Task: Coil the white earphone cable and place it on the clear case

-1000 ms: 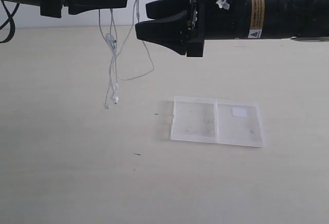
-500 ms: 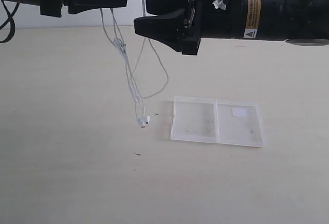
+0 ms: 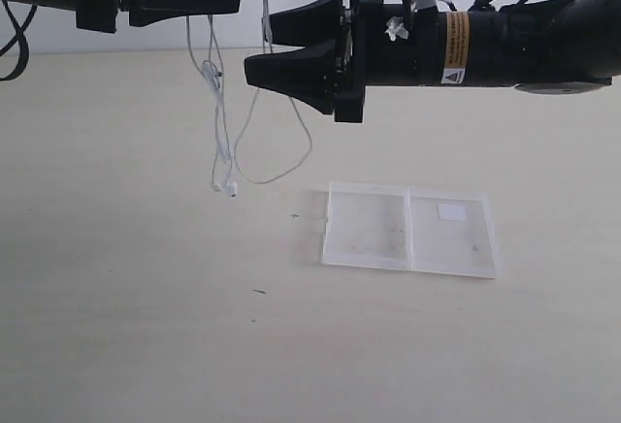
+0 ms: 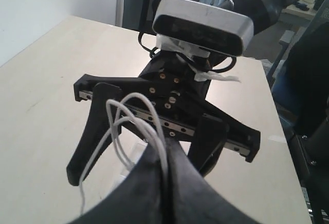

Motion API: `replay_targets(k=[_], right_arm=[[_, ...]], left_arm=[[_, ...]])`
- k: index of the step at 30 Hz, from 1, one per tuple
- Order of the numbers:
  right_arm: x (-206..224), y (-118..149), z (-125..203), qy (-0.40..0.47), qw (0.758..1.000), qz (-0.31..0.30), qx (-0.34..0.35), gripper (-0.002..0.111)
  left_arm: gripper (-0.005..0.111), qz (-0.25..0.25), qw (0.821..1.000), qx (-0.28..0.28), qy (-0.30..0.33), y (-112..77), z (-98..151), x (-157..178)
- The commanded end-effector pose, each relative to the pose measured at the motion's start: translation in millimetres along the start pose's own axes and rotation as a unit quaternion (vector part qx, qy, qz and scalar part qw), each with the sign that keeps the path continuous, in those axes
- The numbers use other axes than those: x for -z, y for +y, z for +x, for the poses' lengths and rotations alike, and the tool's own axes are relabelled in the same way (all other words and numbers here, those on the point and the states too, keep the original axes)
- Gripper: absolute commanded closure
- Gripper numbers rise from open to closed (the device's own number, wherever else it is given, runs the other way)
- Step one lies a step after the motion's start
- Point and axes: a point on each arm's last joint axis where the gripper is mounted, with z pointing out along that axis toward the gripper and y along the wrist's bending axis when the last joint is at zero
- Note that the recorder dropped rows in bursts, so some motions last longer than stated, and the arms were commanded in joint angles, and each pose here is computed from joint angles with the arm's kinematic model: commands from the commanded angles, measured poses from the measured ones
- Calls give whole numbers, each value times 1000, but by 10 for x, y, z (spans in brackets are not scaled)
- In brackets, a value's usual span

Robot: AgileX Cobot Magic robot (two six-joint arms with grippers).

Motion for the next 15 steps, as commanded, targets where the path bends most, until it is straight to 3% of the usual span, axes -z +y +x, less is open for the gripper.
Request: replay_targets(k=[1,15], right_arm=[[-65,-14,24,2,1000,-18,12,42],[-246,3,196,47,996,-72,-11,42]], left_arm=[[107,1,1000,-8,-13,-29,-64,23],[107,1,1000,-13,-13,-29,-64,23]])
